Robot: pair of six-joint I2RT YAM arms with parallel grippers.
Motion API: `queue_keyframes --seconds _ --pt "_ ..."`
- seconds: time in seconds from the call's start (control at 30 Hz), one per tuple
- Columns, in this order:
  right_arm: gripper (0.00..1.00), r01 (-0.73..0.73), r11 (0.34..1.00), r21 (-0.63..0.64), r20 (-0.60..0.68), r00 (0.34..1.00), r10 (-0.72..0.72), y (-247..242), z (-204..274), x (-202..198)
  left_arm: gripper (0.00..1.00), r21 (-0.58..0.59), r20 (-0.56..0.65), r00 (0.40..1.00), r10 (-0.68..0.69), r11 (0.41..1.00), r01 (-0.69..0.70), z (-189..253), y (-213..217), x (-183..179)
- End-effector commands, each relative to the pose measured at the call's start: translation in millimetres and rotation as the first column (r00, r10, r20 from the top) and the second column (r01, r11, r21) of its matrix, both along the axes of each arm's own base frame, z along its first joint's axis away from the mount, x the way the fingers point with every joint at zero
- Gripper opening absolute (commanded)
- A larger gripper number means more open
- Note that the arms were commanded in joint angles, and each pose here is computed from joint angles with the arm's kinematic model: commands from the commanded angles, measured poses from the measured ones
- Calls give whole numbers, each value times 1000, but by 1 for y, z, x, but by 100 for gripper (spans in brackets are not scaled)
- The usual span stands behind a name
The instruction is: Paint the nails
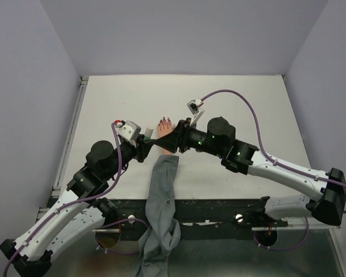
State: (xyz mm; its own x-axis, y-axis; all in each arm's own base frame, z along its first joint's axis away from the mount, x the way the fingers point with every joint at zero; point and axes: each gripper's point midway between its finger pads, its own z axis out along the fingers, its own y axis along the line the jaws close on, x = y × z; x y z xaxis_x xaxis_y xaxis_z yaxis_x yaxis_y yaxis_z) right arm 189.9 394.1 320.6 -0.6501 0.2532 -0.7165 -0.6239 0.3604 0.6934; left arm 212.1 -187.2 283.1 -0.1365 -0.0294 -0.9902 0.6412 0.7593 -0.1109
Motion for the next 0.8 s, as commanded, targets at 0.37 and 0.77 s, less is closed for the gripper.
queue_keyframes --seconds 0.37,0.77 --pt "50 97 992 75 -4 995 -97 22 27 30 0 0 -4 1000 7 1000 -7 3 -1 2" --pt "46 64 996 68 -7 998 -64 36 24 31 0 12 -13 1000 7 1000 -7 -1 -2 4"
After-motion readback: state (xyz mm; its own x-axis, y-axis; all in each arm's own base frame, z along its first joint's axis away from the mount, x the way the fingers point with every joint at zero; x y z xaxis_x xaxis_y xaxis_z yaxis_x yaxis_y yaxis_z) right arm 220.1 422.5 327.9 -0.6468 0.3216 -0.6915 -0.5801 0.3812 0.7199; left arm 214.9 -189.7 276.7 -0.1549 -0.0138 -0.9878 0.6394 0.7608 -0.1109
